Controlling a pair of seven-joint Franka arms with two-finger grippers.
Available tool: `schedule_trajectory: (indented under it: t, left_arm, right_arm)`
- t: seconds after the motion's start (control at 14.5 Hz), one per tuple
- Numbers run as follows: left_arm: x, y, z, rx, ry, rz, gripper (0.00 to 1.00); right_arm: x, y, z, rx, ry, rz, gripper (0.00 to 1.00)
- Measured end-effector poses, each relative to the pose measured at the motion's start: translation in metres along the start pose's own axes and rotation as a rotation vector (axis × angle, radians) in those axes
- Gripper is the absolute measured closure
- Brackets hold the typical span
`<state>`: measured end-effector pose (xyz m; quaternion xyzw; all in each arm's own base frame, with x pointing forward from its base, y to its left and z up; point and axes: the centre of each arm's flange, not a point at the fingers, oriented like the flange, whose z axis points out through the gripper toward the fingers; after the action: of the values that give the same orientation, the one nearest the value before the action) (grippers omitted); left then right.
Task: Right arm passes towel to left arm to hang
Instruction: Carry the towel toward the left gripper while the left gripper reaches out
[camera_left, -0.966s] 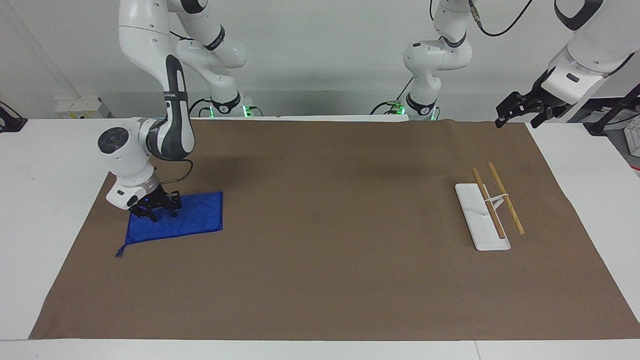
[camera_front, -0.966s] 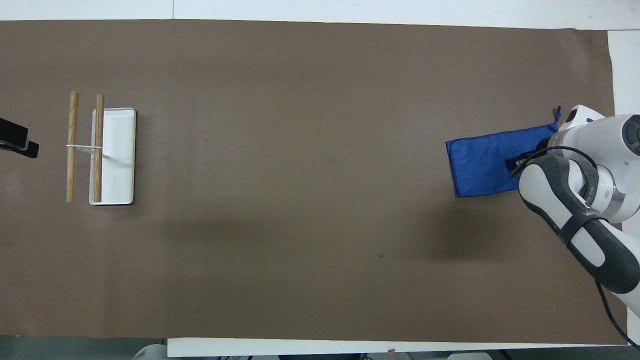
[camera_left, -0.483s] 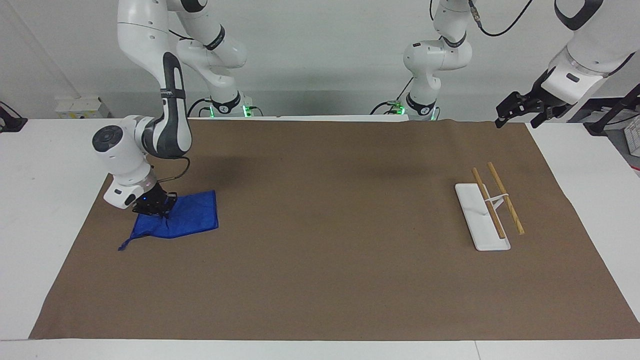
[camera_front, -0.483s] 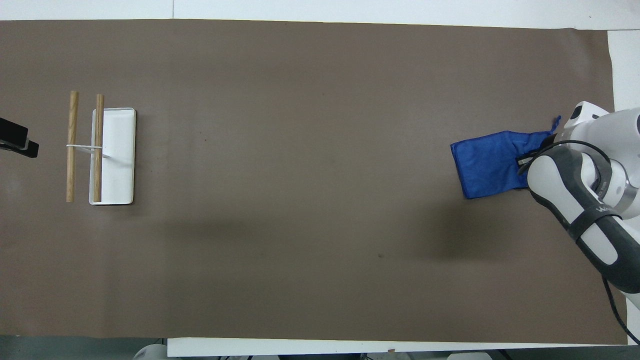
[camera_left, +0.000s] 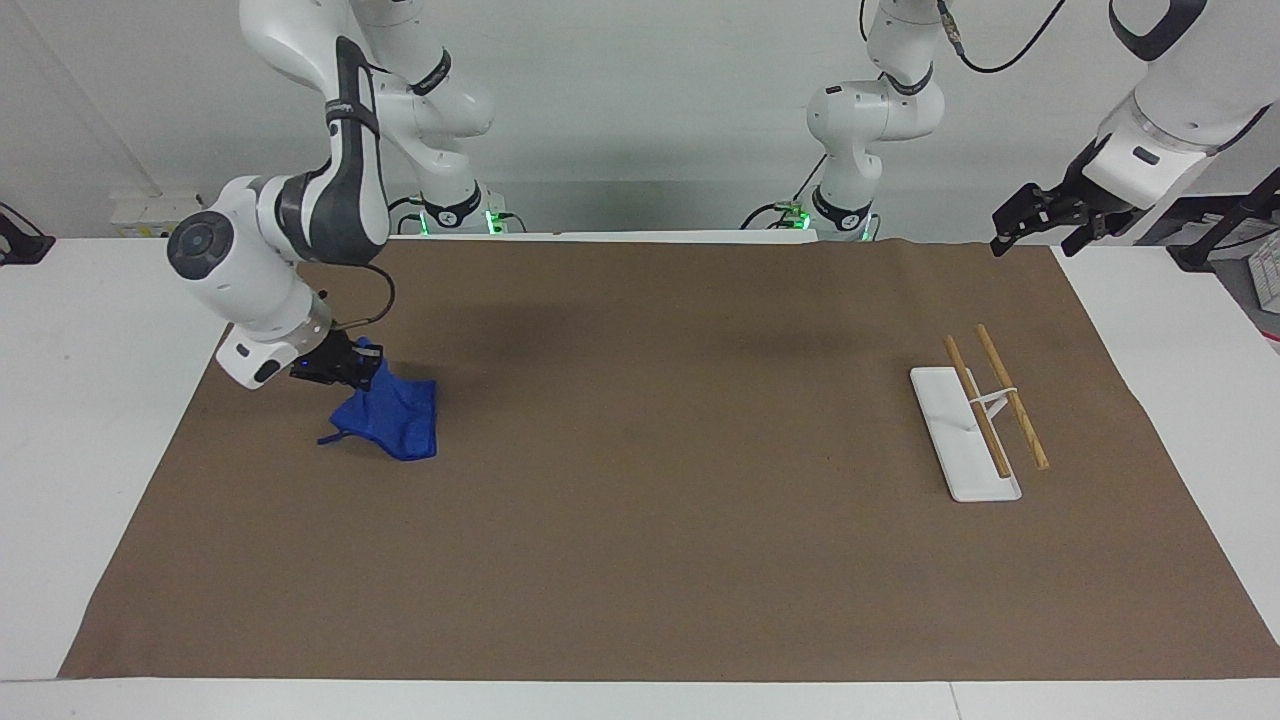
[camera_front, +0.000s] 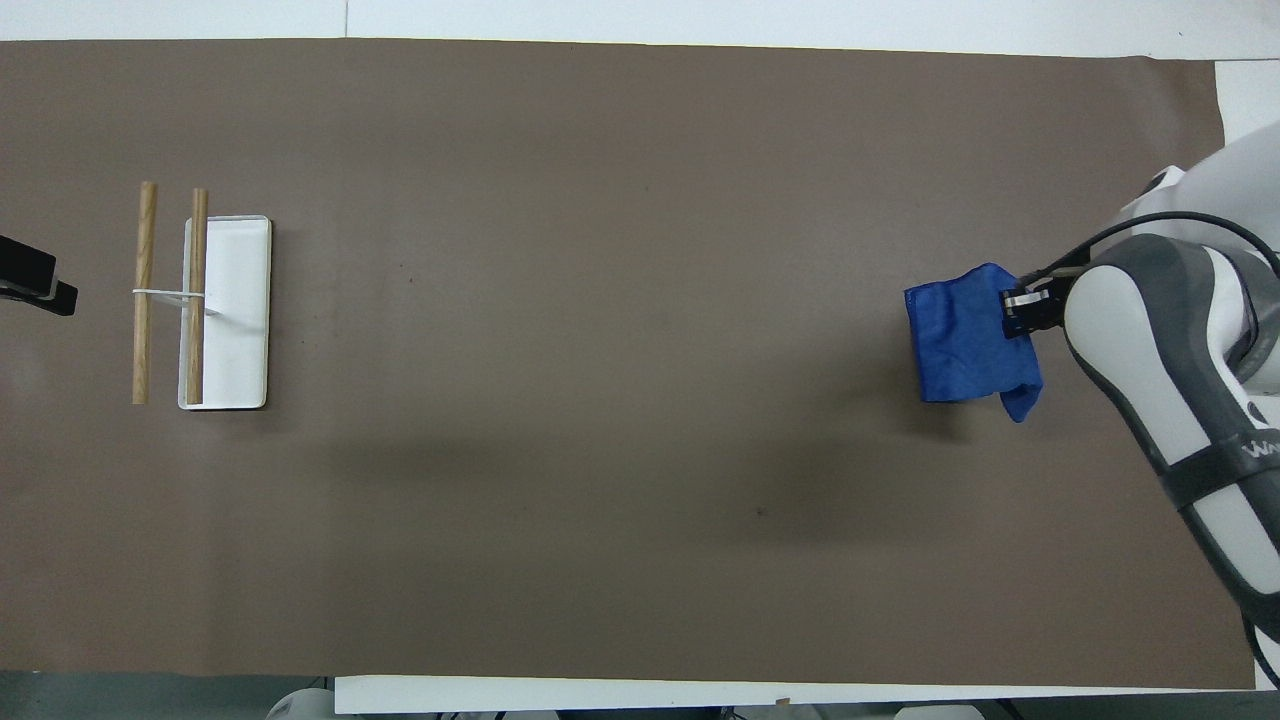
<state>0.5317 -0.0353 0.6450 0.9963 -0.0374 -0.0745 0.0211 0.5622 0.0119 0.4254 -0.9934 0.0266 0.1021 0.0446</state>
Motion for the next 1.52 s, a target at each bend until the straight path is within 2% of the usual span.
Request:
schedule_trajectory:
  t: [0.21,0.28,0.55,0.76,0.97,1.24,1.38,1.52]
  left_arm:
    - [0.000,0.000,0.000,0.000,0.000,0.000,0.00]
    - [0.000,0.000,0.000,0.000,0.000,0.000,0.00]
    - [0.000,0.000,0.000,0.000,0.000,0.001,0.00]
    - [0.000,-0.008,0.000,0.001,0.000,-0.072,0.00]
    - [-0.001,-0.016,0.009,-0.008,-0.001,-0.400,0.00]
    - [-0.009,0.037,0.052,-0.063,0.024,-0.821,0.00]
    - [-0.016,0.063,0.069,-0.116,0.044,-1.056,0.00]
    - [-0.026,0.086,0.081,-0.176,0.012,-1.245,0.00]
  right_arm:
    - [-0.016,-0.099,-0.046,0.086,-0.002,0.224,0.96]
    - [-0.022,-0.126,-0.053,0.139,-0.014,0.304,0.96]
    - [-0.035,-0.189,-0.079,0.406,-0.139,0.576,0.96]
    - [-0.042,-0.231,-0.091,0.548,-0.209,0.724,0.96]
    - [-0.051,-0.281,-0.095,0.672,-0.237,0.839,0.96]
    - [-0.059,-0.318,-0.096,0.788,-0.284,0.912,0.96]
    - [-0.061,-0.329,-0.098,0.845,-0.310,0.942,0.96]
    - [-0.067,-0.348,-0.098,0.898,-0.312,0.997,0.96]
